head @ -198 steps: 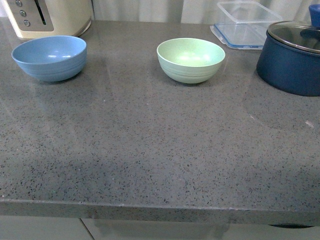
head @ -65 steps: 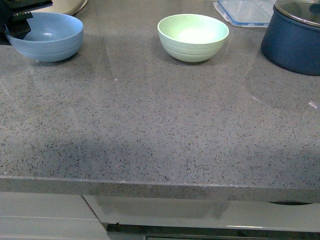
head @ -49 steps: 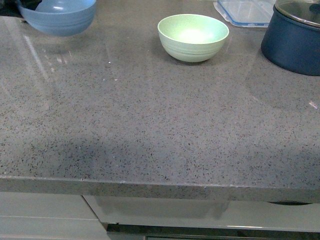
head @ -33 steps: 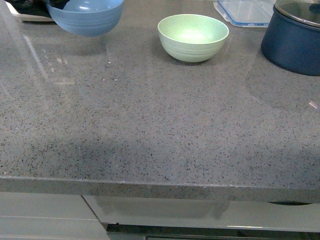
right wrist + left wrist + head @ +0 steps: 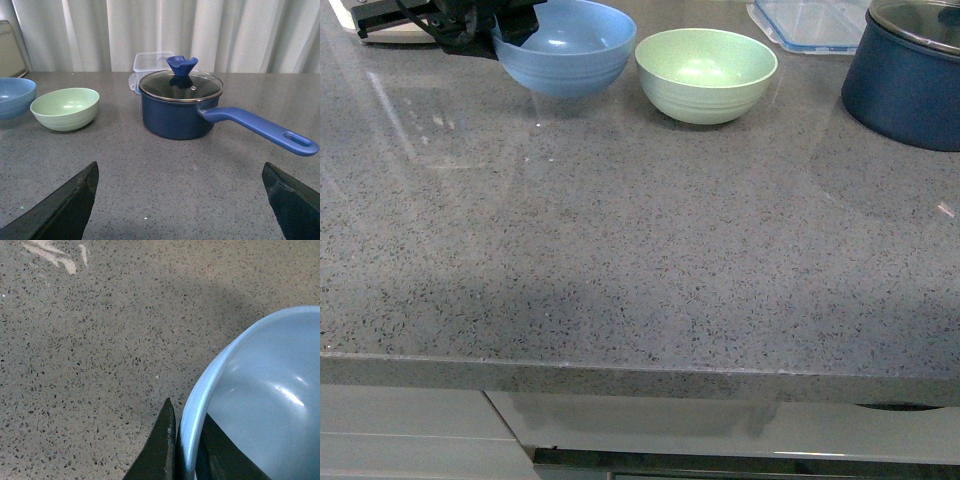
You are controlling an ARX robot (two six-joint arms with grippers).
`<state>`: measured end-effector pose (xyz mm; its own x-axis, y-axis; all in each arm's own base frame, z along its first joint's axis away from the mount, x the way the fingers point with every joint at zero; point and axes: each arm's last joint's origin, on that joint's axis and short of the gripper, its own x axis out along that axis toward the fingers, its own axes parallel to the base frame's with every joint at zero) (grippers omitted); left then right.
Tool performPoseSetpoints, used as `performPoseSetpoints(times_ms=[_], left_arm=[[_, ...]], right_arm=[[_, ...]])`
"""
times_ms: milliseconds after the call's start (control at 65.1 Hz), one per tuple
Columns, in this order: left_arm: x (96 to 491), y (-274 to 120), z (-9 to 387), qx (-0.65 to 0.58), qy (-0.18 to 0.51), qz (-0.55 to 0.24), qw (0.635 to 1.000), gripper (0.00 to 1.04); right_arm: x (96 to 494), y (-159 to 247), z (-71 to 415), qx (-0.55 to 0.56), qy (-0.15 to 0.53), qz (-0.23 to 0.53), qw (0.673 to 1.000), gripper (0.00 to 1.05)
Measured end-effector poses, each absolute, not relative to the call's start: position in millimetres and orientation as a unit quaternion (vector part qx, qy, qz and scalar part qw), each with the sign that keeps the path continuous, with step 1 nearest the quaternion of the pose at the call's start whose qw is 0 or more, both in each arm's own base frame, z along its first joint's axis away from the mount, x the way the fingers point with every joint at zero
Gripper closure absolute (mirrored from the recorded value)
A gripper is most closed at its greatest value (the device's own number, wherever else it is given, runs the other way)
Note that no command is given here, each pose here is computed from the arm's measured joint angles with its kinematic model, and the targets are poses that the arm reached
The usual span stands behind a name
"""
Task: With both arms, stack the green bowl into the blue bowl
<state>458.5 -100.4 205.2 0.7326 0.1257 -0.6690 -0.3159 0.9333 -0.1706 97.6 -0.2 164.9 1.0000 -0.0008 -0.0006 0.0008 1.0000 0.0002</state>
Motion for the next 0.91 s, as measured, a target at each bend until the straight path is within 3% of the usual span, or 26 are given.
performPoseSetpoints(times_ms=[461,737,906], left_arm=[[465.8,-104.0,194.2,-0.128,0.355,0.13,0.917,0.98],[465.6,-102.8,191.9,-0.128,0.355,0.147,0.914,0.58],[462.8,-97.0,189.4,-0.119,0.35,0.161,0.915,0.22]], right_arm=[[97.6,-0.2,164.9,0.0,0.0,-0.001,1.0,0.1],[97.6,-0.2,164.9,0.0,0.0,-0.001,1.0,0.1],[97.6,-0.1,164.9,0.0,0.0,0.0,1.0,0.1]])
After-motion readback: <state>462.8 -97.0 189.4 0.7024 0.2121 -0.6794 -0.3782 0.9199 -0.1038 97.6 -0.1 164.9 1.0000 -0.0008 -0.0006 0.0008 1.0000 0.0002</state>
